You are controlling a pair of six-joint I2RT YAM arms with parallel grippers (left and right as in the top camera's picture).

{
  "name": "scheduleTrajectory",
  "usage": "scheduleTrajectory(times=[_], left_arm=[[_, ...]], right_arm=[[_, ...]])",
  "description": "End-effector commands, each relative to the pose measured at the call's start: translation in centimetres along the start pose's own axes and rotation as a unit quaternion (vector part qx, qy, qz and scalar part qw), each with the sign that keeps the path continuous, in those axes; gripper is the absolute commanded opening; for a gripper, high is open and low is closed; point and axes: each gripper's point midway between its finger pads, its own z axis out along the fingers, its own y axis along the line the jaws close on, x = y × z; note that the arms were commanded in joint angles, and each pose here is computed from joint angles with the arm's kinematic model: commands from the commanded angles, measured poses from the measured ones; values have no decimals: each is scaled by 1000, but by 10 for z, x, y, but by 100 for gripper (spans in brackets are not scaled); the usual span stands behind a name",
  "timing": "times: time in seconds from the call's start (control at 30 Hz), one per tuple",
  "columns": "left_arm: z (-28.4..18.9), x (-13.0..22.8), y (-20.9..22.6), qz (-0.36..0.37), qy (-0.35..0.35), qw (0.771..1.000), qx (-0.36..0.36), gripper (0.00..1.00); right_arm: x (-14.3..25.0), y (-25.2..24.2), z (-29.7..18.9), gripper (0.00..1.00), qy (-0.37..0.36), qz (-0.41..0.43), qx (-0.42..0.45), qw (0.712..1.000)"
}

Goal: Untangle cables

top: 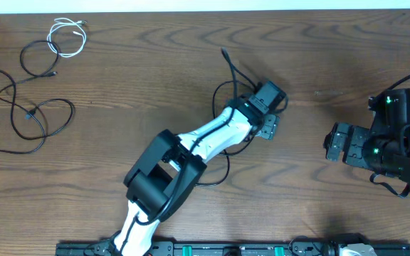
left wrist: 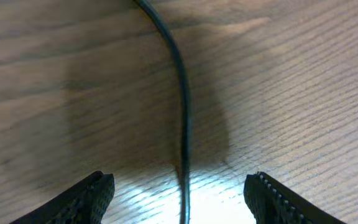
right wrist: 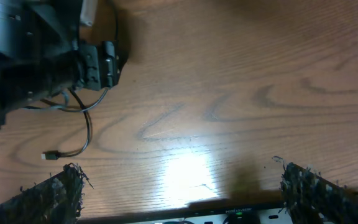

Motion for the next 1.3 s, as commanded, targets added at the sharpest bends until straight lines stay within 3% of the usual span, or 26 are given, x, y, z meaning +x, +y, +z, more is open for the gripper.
scheduleTrajectory(times=[0.0, 0.23, 0.27, 0.47, 0.63, 0.83, 1.0, 1.2, 1.27], left_arm=[[15, 8, 8, 6, 12, 1000, -23, 71], [25, 22, 13, 8, 37, 999, -34, 9], [25, 25, 15, 9, 43, 998, -36, 8], [17, 61, 29, 13, 118, 991, -66, 8], [-10, 119, 53, 14, 244, 963, -115, 7], [-40, 153, 67, -34, 319, 933, -164, 8], [-58, 148, 57, -51, 316, 937, -139, 7], [-79, 101, 46, -63, 214, 970, -96, 8], [-82, 78, 47, -77, 171, 979, -78, 29]], right_arm=[[-1, -2, -1, 99, -3, 6, 3, 1000], [-1, -2, -1, 99, -3, 6, 3, 1000], [-1, -2, -1, 99, -3, 6, 3, 1000], [-1, -2, -1, 99, -3, 6, 3, 1000], [-1, -2, -1, 99, -3, 6, 3, 1000], [-1, -2, -1, 99, -3, 6, 3, 1000], [-1, -2, -1, 99, -3, 6, 3, 1000], [-1, -2, -1, 99, -2, 6, 3, 1000], [-1, -2, -1, 99, -3, 6, 3, 1000]])
